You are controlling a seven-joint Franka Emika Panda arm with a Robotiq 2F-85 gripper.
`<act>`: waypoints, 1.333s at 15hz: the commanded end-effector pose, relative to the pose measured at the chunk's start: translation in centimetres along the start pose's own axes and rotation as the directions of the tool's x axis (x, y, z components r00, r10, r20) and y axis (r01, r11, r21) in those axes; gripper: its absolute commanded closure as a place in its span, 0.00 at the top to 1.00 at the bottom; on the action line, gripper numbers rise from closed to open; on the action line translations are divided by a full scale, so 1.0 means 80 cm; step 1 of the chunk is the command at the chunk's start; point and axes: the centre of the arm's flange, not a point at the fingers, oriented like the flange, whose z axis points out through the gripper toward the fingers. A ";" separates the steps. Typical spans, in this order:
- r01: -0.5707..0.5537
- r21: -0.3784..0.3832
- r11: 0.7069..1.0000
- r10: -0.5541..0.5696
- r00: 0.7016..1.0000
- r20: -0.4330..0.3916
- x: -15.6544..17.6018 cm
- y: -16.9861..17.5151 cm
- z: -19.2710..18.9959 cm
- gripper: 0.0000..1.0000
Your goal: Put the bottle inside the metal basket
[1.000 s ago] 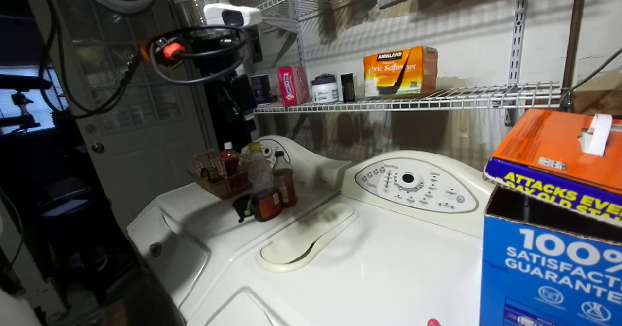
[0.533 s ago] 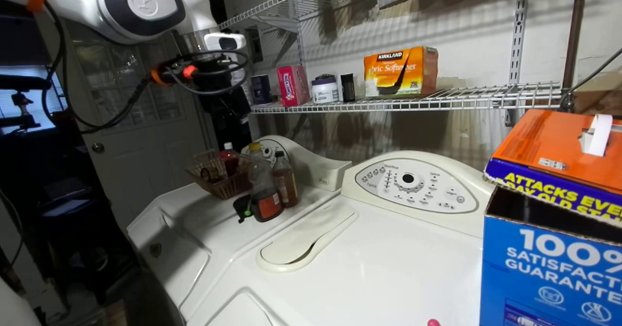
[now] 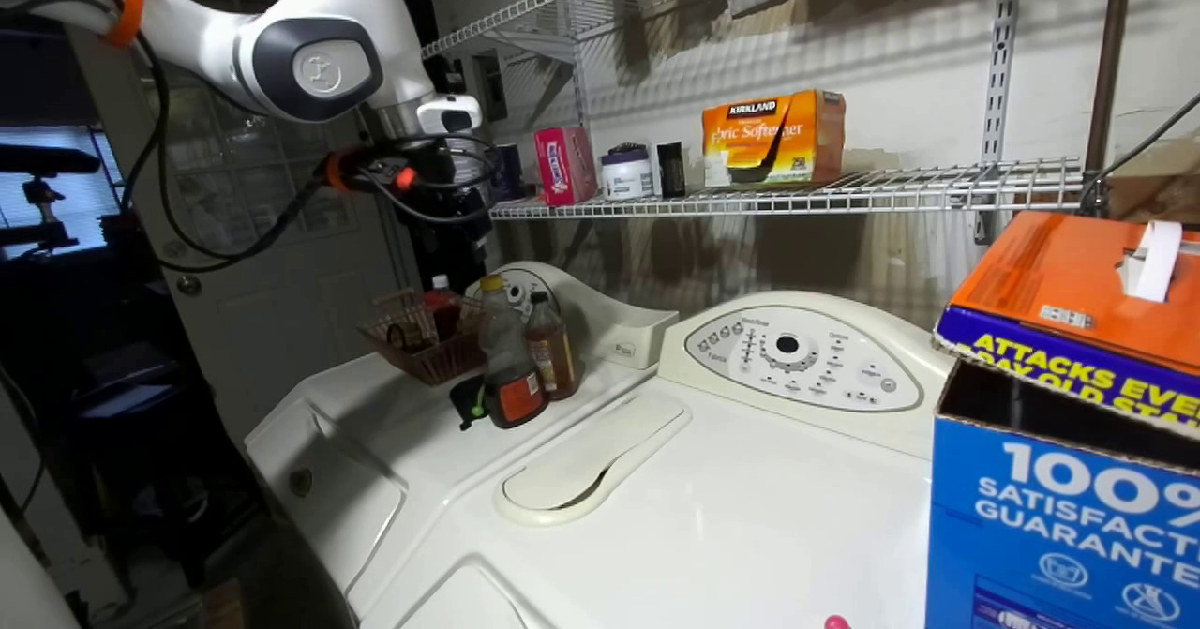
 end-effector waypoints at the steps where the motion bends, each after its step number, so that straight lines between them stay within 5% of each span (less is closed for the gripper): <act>1: 0.014 0.023 1.000 -0.013 1.000 -0.011 0.003 -0.004 0.002 1.00; 9: 0.033 0.049 0.998 -0.032 0.999 -0.021 0.007 -0.006 0.008 1.00; 20: 0.250 0.004 0.968 -0.248 0.962 -0.117 0.030 -0.016 0.068 1.00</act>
